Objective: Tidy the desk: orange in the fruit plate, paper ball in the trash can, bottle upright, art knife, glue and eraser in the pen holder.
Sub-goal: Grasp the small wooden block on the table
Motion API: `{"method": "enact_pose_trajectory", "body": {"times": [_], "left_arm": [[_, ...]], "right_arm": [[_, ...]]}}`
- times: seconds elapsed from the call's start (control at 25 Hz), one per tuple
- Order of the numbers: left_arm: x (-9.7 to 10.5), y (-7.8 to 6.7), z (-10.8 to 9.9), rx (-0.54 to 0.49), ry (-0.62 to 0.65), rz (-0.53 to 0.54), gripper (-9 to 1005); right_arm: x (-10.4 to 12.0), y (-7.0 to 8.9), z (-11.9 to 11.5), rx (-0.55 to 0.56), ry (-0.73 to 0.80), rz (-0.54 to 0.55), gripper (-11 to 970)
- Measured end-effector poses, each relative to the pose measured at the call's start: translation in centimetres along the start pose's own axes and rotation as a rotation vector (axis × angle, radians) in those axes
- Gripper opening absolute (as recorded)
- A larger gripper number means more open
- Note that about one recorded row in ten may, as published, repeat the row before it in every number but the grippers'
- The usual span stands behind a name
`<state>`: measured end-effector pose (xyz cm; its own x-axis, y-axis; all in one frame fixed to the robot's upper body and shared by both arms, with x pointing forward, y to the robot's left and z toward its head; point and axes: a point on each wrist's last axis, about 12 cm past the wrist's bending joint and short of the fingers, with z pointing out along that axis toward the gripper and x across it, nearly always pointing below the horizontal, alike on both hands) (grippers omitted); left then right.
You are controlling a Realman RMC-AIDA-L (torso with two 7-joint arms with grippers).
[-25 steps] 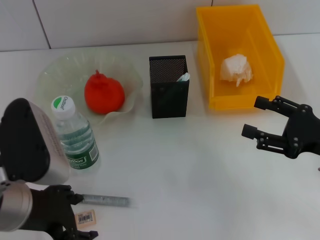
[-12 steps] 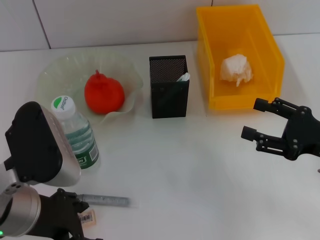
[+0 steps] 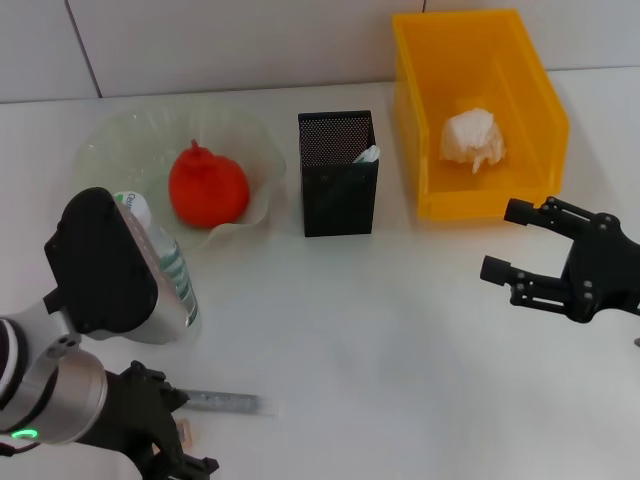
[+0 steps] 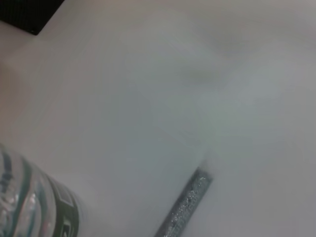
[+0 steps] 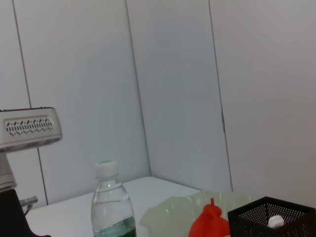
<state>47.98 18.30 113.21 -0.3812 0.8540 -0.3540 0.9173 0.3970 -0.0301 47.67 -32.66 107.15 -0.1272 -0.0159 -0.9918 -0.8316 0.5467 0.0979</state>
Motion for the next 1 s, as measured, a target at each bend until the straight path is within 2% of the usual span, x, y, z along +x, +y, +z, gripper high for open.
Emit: {"method": "enact_pose_trajectory", "body": {"times": [0.56, 1.0], "left_arm": [[0.05, 0.54, 0.33, 0.003, 0.034, 0.006, 798], [0.32, 0.89, 0.94, 0.017, 0.055, -0.004, 751]], "right_arm": [[-0.33, -0.46, 0.21, 0.0, 0.005, -0.009, 825], [-0.34, -0.64, 0.31, 0.007, 0.011, -0.011, 825]]}}
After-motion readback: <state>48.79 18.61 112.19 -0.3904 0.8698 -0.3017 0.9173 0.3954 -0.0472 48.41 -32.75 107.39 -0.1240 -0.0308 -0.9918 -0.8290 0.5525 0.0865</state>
